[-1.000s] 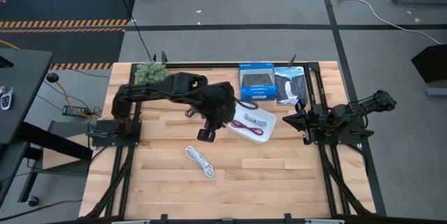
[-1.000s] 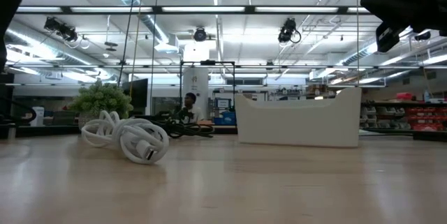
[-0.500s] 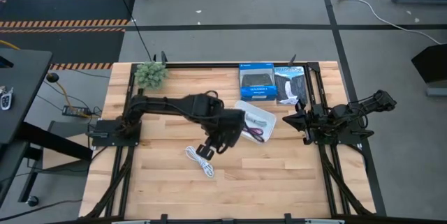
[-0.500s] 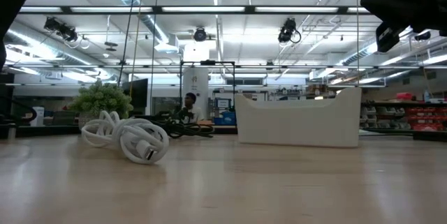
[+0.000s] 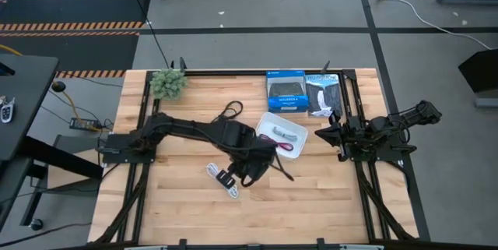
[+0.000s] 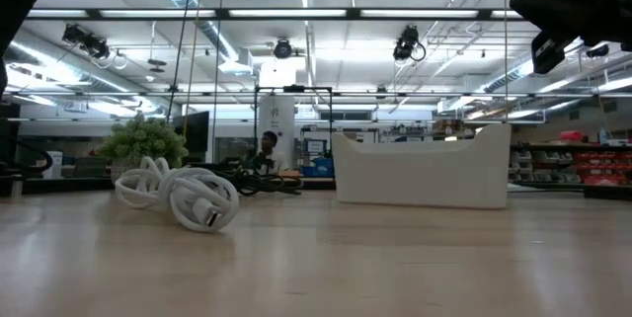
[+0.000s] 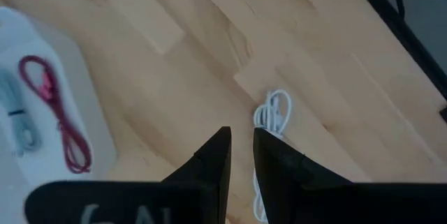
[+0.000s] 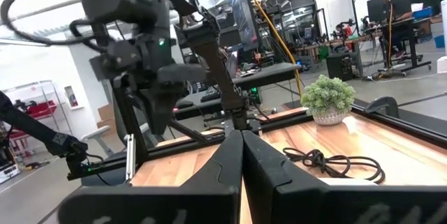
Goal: Pick and place USB-C Cables
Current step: Put the white charger cable into the white bin
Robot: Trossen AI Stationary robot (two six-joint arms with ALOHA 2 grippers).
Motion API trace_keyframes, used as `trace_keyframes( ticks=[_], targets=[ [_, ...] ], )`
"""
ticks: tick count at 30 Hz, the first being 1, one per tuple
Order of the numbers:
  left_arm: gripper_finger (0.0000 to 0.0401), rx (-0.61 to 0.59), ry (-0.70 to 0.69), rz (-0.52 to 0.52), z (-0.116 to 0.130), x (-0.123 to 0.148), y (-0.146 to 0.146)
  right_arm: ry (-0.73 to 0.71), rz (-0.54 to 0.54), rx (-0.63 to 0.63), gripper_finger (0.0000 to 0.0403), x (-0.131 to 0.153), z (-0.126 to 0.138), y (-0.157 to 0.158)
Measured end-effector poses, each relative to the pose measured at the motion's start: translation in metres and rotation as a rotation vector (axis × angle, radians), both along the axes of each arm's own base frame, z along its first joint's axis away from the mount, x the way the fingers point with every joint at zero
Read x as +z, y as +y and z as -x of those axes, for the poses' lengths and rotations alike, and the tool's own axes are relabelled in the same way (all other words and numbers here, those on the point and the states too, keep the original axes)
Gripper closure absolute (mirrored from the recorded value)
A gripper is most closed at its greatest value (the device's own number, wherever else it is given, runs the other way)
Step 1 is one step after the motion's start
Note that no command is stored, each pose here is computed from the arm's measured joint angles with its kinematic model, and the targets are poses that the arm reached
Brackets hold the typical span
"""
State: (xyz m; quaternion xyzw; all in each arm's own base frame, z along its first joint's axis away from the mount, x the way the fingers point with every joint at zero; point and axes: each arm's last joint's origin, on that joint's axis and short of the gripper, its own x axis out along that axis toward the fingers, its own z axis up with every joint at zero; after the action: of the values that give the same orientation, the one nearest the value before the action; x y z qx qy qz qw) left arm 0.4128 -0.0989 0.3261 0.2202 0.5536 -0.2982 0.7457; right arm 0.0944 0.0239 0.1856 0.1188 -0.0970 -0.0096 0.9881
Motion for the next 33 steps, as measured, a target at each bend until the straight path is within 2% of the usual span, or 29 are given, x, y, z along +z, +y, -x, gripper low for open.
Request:
trace_keyframes(
  ticks=[5, 9, 11, 16, 19, 27, 33],
  targets=[
    [0.0333, -0.01, 0.044, -0.015, 0.0, -0.007, -0.003, -0.003, -0.001, 0.0, 0.0389, 0.0, 0.0, 0.0],
    [0.0333, 0.002, 0.148, 0.074, -0.002, -0.02, -0.002, -0.001, 0.0, 0.0, 0.0389, 0.0, 0.0, 0.0],
    [0.0333, 0.004, 0.199, 0.07, -0.004, -0.029, -0.001, 0.0, 0.0, 0.001, 0.0389, 0.0, 0.0, 0.0],
    [0.0333, 0.034, 0.229, 0.121, -0.009, -0.035, 0.002, -0.009, -0.003, 0.001, 0.0389, 0.001, 0.0, 0.0],
    [0.0333, 0.058, 0.243, 0.112, -0.013, -0.043, 0.007, -0.014, -0.005, 0.0, 0.0389, 0.001, 0.0, 0.0],
    [0.0333, 0.073, 0.23, 0.102, -0.01, -0.037, 0.008, -0.014, -0.005, 0.001, 0.0389, 0.001, 0.0, 0.0],
    [0.0333, 0.088, 0.168, 0.103, 0.004, -0.009, 0.005, -0.014, -0.005, 0.001, 0.0389, 0.001, 0.0, 0.0]
  ],
)
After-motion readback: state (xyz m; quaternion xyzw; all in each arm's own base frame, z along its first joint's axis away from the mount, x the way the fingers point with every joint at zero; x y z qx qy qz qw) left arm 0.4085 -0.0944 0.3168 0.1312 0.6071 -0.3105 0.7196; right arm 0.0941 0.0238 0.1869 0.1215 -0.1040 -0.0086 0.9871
